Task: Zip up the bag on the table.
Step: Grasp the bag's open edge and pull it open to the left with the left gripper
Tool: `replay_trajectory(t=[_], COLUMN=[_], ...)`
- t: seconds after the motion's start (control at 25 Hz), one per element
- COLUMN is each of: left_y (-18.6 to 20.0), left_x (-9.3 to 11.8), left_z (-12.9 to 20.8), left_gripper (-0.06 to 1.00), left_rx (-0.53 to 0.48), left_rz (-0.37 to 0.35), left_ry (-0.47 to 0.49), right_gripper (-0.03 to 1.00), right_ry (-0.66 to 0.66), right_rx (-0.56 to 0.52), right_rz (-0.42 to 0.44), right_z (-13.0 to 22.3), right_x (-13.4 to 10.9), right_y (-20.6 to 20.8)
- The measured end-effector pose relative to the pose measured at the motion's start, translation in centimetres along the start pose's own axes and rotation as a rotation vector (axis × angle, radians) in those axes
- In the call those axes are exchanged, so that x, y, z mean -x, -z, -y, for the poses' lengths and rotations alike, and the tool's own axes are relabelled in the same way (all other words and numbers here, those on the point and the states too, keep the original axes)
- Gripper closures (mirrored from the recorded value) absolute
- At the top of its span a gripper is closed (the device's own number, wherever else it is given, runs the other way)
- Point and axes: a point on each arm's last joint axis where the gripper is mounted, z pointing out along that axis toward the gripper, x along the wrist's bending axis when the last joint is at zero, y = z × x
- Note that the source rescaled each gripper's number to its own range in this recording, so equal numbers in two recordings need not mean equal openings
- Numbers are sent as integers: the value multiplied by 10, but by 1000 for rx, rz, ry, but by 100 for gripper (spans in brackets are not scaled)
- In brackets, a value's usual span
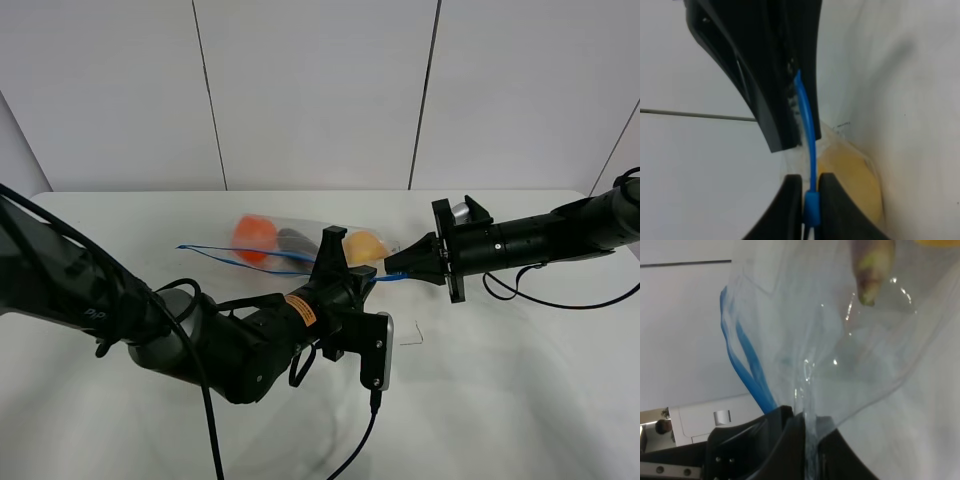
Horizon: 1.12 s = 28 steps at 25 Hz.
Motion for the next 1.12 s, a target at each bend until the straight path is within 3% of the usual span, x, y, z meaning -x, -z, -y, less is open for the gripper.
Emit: replay_trajectory(t=[0.84,1.12], left_y=[0,11], left_x=[1,13], left_z=[0,5], left_gripper=[88,94], left_rx=[-1,2], left_rz=[2,36], left_ry=[0,-24], right_gripper=[97,97], right_ry=[0,13], right_rx=[0,-28], right_rz=[0,13], right_z=[0,3], right_x=[0,0], right_y=[0,-3])
